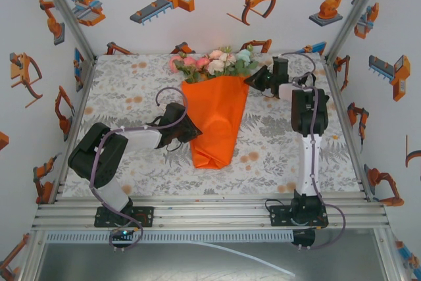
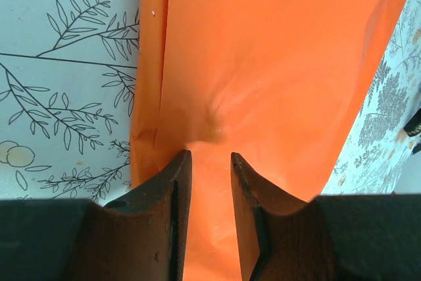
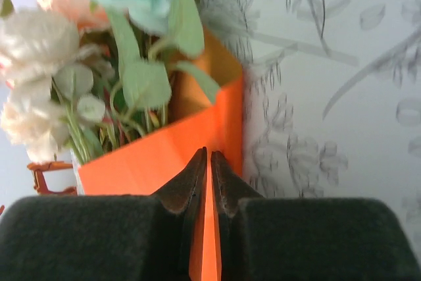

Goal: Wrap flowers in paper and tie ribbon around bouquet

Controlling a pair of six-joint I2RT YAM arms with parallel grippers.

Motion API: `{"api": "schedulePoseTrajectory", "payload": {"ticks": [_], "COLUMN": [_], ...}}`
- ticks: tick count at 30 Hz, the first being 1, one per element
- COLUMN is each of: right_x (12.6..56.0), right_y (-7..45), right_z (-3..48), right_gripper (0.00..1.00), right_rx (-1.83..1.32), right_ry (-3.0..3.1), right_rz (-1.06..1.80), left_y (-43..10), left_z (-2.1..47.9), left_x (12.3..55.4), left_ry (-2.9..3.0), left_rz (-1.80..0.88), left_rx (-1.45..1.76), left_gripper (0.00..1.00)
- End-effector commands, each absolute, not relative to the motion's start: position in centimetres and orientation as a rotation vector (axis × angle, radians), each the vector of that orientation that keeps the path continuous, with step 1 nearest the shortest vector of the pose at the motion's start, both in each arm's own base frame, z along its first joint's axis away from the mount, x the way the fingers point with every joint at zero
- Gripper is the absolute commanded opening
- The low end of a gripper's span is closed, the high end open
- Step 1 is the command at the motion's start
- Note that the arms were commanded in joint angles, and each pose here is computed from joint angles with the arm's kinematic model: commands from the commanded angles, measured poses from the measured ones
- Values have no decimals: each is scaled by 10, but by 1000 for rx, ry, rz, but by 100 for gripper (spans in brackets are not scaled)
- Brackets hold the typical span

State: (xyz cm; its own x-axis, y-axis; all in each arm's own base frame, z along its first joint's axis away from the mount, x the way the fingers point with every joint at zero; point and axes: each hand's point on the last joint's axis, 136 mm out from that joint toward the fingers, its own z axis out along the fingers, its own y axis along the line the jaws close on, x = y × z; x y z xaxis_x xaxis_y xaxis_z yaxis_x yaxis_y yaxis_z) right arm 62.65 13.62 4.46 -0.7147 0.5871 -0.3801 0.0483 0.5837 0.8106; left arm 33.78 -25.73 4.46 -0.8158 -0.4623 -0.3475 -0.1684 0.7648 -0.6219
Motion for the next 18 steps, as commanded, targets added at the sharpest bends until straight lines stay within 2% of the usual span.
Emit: {"api": "schedulePoseTrajectory", "payload": {"ticks": [1, 5, 9, 14, 18], "right_x": [639, 630, 588, 524, 468], "right_y": [131, 132, 132, 137, 147], "right_z": [57, 131, 188, 221, 224], "right_gripper": [14, 16, 18, 19, 19], "right_rx": [539, 439, 341, 252, 181], "right_ry": [2192, 2111, 2049, 2019, 2047], "right_rz": [1070, 1061, 1027, 997, 993], "left_y": [-252, -254, -249, -244, -240], "left_z": [32, 57, 88, 128, 154], "left_x": [327, 333, 341, 343, 335], "left_ry": [2525, 2481, 2427, 2358, 2321], "left_rz": [-770, -772, -734, -716, -708], "left_rx": [-454, -415, -367, -329, -295], "left_gripper": [34, 40, 42, 44, 44]}}
